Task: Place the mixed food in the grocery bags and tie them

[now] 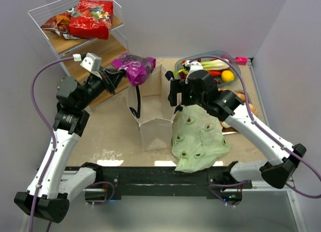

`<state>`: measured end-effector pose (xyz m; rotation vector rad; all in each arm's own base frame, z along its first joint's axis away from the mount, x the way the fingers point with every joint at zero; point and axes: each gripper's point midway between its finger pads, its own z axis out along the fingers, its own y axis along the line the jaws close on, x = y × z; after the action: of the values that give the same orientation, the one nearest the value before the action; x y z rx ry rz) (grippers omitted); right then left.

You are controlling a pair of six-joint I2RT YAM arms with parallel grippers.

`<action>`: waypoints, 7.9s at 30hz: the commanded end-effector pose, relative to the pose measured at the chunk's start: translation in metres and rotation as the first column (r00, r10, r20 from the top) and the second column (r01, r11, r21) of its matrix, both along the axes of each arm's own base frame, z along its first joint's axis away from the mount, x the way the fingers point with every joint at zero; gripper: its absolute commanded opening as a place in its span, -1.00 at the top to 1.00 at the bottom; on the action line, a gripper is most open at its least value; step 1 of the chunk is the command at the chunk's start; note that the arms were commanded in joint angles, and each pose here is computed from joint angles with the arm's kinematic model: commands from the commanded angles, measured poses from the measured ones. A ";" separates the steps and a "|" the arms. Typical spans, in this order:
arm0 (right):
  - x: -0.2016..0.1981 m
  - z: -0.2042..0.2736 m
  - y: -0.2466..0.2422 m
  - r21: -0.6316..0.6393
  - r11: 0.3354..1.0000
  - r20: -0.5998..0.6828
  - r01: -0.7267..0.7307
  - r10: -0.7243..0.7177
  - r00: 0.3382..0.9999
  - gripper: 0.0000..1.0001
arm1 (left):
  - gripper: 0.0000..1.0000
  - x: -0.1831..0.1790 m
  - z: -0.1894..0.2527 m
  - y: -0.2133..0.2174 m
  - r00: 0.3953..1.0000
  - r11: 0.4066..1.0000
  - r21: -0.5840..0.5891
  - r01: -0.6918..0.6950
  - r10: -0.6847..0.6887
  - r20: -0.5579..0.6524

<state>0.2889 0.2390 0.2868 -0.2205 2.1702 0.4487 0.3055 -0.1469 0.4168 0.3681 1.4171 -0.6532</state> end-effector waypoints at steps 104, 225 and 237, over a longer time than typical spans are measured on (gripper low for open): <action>0.000 0.029 -0.024 0.044 0.995 0.100 0.095 -0.099 0.990 -0.95 | 1.00 0.020 0.050 -0.022 0.994 0.996 -0.032 0.082 -0.080 0.077; 0.002 -0.014 -0.007 -0.042 0.999 0.005 0.010 -0.010 1.000 -0.90 | 0.55 0.159 0.007 0.225 0.445 0.410 0.457 -0.789 0.895 -0.036; 0.003 -0.020 -0.007 -0.048 0.999 -0.001 0.011 -0.011 1.000 -0.90 | 1.00 0.123 0.062 0.144 0.789 0.777 0.199 -0.597 0.613 -0.025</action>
<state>0.2928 0.2343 0.2572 -0.2554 2.2166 0.3784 0.4512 0.0418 0.4452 -0.1004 1.6855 0.2627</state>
